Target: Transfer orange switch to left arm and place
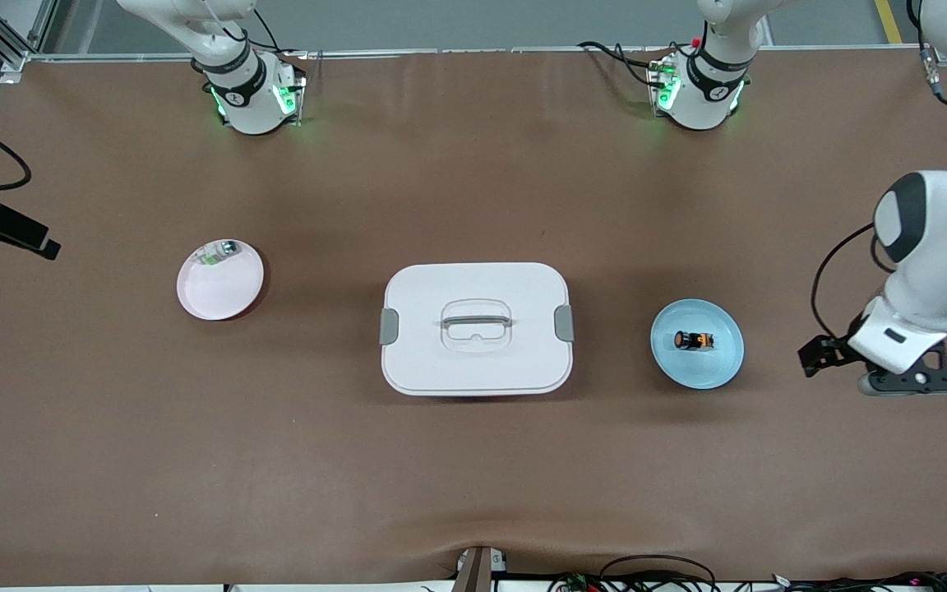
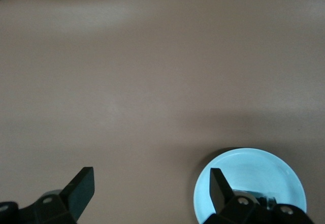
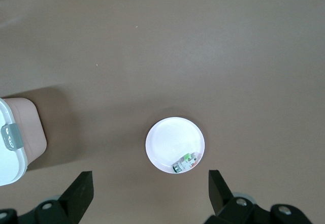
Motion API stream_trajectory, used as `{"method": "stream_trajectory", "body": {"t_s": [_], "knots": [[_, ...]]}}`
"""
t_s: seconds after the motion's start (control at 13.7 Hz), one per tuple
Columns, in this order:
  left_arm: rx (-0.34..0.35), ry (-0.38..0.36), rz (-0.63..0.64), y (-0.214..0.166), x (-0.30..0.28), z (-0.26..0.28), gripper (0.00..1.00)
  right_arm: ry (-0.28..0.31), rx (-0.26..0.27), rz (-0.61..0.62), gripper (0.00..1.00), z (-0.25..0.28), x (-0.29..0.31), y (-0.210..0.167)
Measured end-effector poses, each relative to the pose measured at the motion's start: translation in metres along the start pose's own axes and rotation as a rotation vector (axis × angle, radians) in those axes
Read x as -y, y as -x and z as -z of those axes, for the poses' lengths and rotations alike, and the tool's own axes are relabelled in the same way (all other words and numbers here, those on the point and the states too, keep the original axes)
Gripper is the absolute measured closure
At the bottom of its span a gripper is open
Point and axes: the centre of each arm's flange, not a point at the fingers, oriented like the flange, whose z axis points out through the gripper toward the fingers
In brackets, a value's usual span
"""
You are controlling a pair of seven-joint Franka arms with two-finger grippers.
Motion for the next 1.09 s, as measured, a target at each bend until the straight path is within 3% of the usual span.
{"method": "stream_trajectory", "body": {"t_s": [0.22, 0.51, 1.09], "knots": [[-0.046, -0.031, -0.009, -0.001, 0.015, 0.04, 0.0, 0.0, 0.0, 0.0, 0.0, 0.0, 0.0, 0.0], [-0.096, 0.046, 0.076, 0.001, 0.013, 0.093, 0.0, 0.0, 0.0, 0.0, 0.0, 0.0, 0.0, 0.0], [-0.016, 0.056, 0.091, 0.004, 0.018, 0.174, 0.0, 0.0, -0.003, 0.0, 0.0, 0.0, 0.0, 0.0]]}}
